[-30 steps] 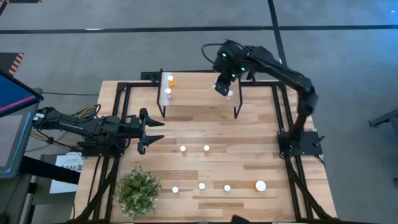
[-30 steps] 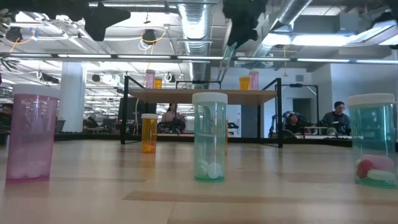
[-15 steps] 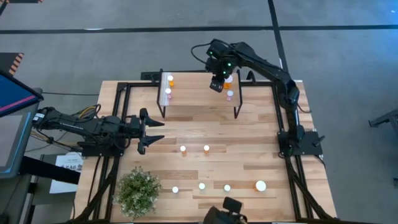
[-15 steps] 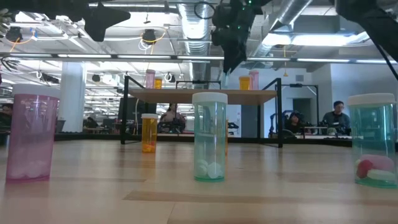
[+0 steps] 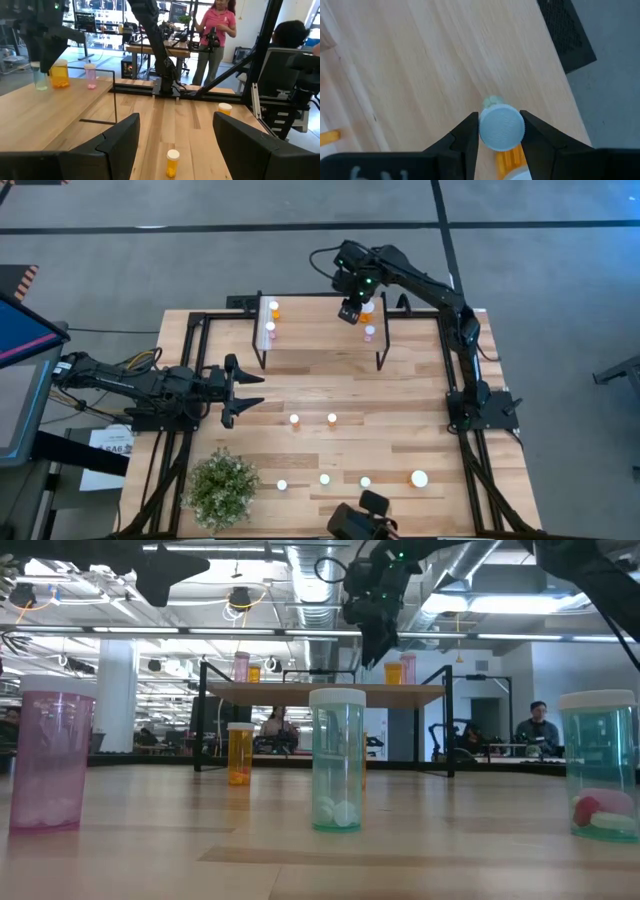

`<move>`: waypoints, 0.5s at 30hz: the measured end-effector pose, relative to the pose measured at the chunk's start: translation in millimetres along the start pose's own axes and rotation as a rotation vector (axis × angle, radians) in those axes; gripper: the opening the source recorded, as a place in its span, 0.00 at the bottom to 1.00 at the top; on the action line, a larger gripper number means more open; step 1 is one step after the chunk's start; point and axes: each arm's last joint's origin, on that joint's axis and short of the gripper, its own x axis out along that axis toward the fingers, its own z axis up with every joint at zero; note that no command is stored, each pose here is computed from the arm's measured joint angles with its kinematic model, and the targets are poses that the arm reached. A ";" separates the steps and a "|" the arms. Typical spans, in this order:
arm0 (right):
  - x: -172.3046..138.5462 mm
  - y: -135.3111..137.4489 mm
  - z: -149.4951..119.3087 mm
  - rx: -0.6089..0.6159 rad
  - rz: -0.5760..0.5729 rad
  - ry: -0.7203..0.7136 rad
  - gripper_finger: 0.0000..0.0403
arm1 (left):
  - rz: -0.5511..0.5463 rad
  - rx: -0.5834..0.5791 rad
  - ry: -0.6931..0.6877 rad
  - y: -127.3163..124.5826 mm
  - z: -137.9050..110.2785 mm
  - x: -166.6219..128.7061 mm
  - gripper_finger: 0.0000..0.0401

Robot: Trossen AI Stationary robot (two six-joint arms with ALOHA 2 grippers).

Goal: Pick and place medicine bottles onto shelf by color
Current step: Put the top small green pill bottle on the shelf

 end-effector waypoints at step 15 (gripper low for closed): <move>5.8 0.0 -0.4 -0.001 0.000 -0.001 0.37 | 0.000 0.000 0.000 0.0 0.0 0.0 0.60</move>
